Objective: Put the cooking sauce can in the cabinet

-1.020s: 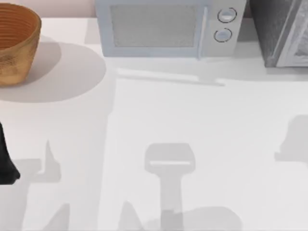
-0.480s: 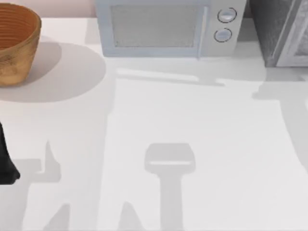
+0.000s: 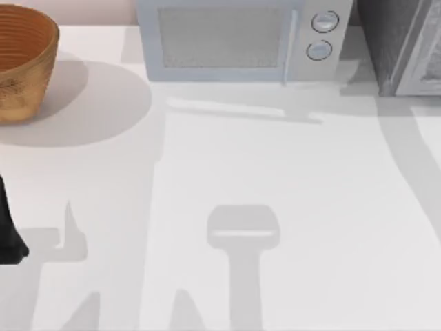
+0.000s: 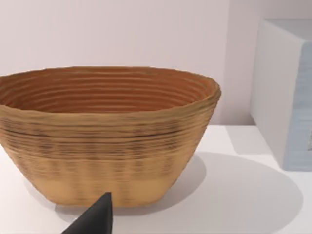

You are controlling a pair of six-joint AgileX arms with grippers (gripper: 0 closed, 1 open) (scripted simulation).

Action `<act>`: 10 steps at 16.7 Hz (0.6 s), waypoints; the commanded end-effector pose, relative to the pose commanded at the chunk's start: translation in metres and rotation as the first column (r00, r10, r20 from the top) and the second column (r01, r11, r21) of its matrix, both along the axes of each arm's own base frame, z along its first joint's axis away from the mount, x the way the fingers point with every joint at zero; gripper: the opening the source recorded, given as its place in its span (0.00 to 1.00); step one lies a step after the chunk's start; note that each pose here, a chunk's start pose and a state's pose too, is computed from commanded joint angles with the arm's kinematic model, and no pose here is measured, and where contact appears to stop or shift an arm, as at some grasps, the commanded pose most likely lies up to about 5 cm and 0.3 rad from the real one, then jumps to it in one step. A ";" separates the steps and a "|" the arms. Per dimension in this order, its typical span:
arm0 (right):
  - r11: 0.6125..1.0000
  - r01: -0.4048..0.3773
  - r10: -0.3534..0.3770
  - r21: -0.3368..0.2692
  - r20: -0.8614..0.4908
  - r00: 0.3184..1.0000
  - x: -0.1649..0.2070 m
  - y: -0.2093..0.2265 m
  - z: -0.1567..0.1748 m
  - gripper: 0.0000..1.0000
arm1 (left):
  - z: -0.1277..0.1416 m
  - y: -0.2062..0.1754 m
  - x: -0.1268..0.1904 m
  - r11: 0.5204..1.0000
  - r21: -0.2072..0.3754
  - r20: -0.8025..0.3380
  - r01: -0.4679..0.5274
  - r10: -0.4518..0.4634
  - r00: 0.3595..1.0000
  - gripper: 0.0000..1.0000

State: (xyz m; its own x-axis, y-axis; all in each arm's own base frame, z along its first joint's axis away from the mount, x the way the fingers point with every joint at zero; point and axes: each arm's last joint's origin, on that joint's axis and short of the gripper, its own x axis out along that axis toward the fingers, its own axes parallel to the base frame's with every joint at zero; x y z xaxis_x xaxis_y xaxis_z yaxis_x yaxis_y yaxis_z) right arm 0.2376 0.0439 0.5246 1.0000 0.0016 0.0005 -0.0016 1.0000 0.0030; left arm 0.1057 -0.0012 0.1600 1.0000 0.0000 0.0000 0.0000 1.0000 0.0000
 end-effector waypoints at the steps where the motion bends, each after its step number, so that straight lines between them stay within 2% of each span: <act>1: 1.000 -0.002 0.002 -0.001 -0.001 1.000 0.004 0.002 0.003 0.00 | 0.000 0.000 0.000 1.000 0.000 0.000 0.000 0.000 1.000 1.00; 10: 1.000 -0.001 0.001 0.006 0.017 1.000 0.017 0.002 0.010 0.00 | 0.000 0.000 0.000 1.000 0.000 0.000 0.000 0.000 1.000 1.00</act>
State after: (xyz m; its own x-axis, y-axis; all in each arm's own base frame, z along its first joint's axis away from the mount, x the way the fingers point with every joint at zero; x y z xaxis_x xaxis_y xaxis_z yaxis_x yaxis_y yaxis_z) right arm 0.2544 0.0461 0.5343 0.9998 0.0027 0.0174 -0.0028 1.0000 0.0088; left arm 0.1057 -0.0012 0.1600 1.0000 0.0000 0.0000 0.0000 1.0000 0.0000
